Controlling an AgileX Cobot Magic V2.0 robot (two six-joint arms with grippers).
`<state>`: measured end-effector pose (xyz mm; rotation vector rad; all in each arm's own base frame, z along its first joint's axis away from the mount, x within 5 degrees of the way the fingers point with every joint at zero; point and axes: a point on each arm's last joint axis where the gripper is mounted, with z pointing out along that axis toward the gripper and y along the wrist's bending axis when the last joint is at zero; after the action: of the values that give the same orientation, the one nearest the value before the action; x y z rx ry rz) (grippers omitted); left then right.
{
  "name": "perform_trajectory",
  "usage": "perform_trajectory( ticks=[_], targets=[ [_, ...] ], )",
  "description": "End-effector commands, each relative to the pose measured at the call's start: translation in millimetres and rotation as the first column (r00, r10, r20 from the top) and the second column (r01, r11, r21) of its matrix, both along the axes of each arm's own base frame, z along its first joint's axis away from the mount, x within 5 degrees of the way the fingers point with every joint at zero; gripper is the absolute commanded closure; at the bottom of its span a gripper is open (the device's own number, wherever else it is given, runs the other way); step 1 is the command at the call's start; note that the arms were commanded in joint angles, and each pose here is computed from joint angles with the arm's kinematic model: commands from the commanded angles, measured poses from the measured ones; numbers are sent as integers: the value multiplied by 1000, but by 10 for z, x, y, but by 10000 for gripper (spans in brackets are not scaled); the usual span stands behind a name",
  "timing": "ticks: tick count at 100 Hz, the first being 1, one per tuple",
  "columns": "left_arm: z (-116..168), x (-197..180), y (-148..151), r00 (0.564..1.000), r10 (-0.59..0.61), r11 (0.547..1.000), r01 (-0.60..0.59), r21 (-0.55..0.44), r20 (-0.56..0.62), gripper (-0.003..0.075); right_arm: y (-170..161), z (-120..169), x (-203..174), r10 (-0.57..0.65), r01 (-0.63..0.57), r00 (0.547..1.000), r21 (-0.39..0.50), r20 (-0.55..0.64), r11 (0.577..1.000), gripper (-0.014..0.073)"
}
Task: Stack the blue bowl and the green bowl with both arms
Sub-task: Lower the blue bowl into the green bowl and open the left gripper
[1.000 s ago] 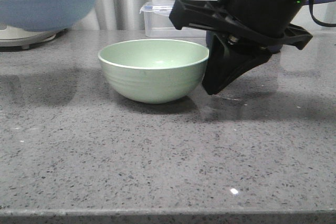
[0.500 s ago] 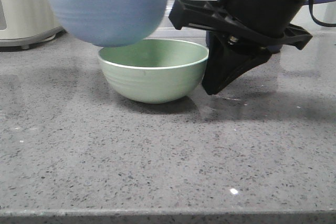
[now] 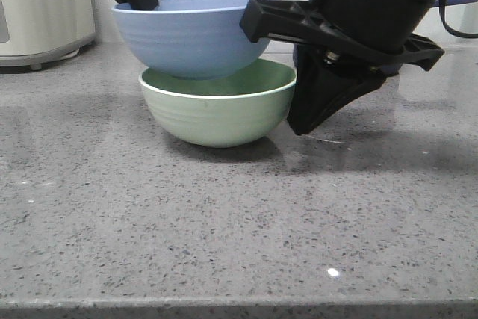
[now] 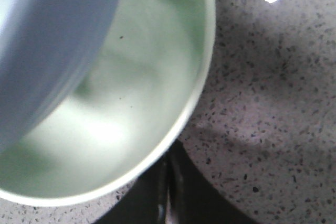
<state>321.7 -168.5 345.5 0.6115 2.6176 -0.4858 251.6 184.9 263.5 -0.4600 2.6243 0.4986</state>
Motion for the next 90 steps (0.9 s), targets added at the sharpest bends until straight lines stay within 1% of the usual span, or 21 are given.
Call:
perform_trajectory(
  ticks=[1,15,24,29,41,48,52,58,73,90],
  targets=[
    [257,-68,-37,997,10,996,-3,-86,72,741,3,196,9,-5,1,997,53,75,999,603],
    [230,-61,-61,998,-12,995,17,-94,61,740,3,196,9,-5,1,997,53,75,999,603],
    [204,-65,-111,999,-37,990,40,-132,30,725,3,196,9,-5,1,997,53,75,999,603],
    [194,-67,-135,999,-44,987,45,-154,13,687,3,196,9,-5,1,997,53,75,999,603],
    [153,-58,-150,999,-50,987,48,-155,-12,537,3,196,9,-5,1,997,53,75,999,603],
    [141,-60,-144,998,-54,987,50,-150,-25,471,3,196,8,-5,1,997,52,74,999,603],
    [138,-64,-142,998,-56,988,51,-147,-28,447,3,196,9,-5,1,997,53,75,999,603],
    [137,-63,-141,998,-56,988,51,-145,-28,434,3,196,8,-5,1,997,52,74,999,603],
    [146,-63,-131,998,-55,990,52,-135,-19,436,3,196,8,-5,1,997,52,74,999,603],
    [210,-92,-50,998,-51,996,53,-68,33,436,3,196,9,-5,1,997,53,75,999,603]
  ],
)
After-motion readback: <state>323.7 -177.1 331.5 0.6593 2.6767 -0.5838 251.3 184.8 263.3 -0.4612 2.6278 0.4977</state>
